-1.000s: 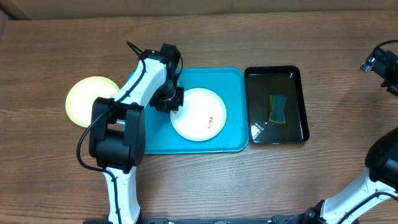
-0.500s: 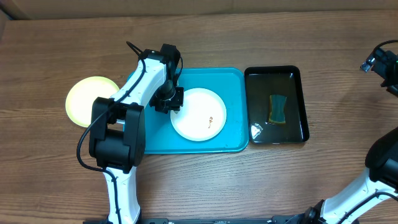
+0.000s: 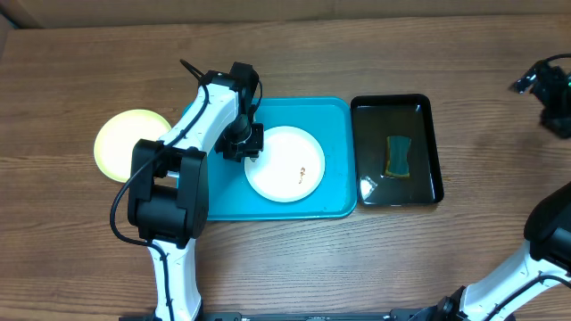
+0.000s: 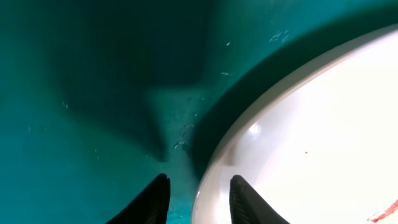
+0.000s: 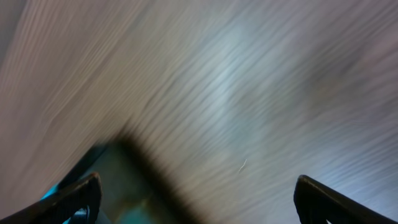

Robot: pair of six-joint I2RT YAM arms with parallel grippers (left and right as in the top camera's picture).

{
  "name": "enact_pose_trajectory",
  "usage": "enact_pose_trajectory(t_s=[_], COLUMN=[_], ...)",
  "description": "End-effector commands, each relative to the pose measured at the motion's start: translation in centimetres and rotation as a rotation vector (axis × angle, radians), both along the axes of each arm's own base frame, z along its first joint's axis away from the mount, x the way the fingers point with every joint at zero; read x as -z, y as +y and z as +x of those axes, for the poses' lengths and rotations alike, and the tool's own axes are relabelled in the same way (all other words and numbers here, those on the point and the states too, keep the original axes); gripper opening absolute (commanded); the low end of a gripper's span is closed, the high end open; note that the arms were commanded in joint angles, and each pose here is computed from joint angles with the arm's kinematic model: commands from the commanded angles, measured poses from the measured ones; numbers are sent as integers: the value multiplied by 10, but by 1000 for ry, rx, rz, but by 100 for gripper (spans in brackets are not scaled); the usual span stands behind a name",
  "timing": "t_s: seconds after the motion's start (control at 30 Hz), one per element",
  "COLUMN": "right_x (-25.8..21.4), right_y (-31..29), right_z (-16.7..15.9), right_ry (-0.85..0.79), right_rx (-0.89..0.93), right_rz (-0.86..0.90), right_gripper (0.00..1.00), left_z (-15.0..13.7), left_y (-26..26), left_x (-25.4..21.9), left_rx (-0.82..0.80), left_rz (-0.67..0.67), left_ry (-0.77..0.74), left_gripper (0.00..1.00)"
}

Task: Clean dirty plates on tray and stack at the side
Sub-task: 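Move the right gripper to the black tray and grasp the sponge, then dip and rub the sponge in the water with the right gripper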

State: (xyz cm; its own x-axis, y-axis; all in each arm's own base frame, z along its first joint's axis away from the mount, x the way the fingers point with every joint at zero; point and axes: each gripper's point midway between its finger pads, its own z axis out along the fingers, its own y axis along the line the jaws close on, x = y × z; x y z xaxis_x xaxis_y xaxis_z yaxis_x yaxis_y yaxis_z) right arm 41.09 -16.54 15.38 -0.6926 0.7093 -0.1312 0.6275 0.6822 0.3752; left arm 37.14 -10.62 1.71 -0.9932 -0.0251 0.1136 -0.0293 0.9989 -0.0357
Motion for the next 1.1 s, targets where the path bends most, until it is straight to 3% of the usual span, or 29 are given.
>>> enact_pose_trajectory(t_s=[0.0, 0.07, 0.13, 0.33, 0.47, 0.63, 0.9, 1.07], right_x=[-31, -42, -35, 3, 18, 44, 104, 138], right_y=[51, 81, 104, 142, 163, 183, 189, 214], right_z=[10, 10, 1, -32, -42, -50, -61, -65], right_ry=[-110, -160, -99, 228, 345, 410, 427, 368], right_rx=[-31, -164, -257, -422, -492, -540, -522, -537], right_rz=[311, 385, 350, 12, -184, -346, -346, -210], right_gripper=[100, 84, 80, 80, 86, 87, 83, 76], left_z=[0, 0, 2, 2, 3, 2, 3, 4], left_y=[-2, -4, -5, -5, -7, -11, -11, -12], left_x=[-4, -4, -3, -3, -3, -3, -3, -3], left_rx=[-38, -35, -34, -32, -28, -30, -29, -29], left_rz=[12, 11, 9, 8, 6, -16, -15, -17], left_ry=[-7, -12, -18, -22, -26, -22, -25, -30], left_gripper=[34, 36, 38, 42, 43, 45, 48, 48])
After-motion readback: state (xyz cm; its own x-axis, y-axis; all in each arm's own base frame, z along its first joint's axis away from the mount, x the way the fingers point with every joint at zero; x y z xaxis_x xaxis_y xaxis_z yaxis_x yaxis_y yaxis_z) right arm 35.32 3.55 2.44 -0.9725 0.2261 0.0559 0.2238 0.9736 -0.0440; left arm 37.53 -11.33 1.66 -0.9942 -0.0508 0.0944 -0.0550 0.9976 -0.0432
